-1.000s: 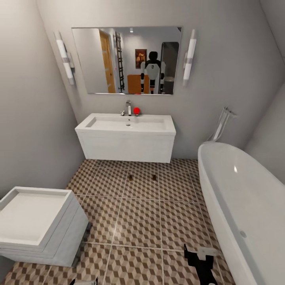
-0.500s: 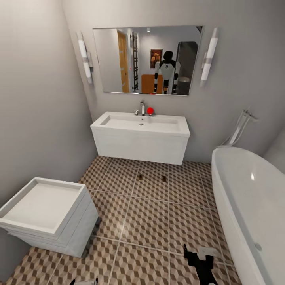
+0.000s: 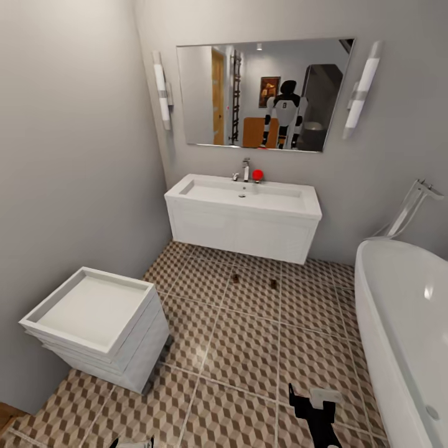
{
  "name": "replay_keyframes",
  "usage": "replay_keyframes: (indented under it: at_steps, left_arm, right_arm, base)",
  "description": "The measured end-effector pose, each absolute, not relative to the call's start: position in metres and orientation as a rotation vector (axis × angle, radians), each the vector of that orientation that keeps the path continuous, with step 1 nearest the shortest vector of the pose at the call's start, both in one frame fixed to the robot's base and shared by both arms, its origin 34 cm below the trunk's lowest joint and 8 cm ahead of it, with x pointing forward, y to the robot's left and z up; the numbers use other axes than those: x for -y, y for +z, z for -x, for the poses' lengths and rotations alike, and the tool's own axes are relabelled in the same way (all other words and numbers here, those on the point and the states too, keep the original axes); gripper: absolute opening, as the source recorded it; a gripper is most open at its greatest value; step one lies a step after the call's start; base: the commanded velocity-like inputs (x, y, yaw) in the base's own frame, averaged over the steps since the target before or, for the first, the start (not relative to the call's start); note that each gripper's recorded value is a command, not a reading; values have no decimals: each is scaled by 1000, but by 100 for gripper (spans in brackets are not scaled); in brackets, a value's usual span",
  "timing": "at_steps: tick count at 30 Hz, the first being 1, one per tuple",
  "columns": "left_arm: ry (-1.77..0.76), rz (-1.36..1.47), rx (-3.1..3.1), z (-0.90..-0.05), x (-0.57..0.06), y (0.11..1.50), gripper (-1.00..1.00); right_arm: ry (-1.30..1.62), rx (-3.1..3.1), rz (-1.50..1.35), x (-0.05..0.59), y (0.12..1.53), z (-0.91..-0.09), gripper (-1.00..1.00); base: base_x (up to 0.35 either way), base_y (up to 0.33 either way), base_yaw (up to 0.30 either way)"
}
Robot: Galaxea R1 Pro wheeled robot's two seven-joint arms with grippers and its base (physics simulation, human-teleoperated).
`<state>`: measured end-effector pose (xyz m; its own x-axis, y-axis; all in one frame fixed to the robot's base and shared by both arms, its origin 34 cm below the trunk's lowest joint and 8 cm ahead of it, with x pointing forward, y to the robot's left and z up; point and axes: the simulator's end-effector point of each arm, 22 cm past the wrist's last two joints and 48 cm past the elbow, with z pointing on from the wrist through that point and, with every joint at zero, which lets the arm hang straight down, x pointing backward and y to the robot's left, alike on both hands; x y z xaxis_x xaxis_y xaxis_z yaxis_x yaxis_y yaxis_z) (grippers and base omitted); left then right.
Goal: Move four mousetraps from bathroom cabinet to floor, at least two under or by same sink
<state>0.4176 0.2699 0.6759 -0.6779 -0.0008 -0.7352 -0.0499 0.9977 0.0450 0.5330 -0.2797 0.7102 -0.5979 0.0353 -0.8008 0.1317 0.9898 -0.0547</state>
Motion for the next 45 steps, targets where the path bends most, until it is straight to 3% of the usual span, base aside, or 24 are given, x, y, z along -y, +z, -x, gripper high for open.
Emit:
replay_keyframes:
  at_steps: [45]
  left_arm:
    - [74,33,-2317,-417,-269,676,100]
  right_arm:
    - [-134,-2210,-116,280,710,-533,100]
  base:
    - [0,0,214]
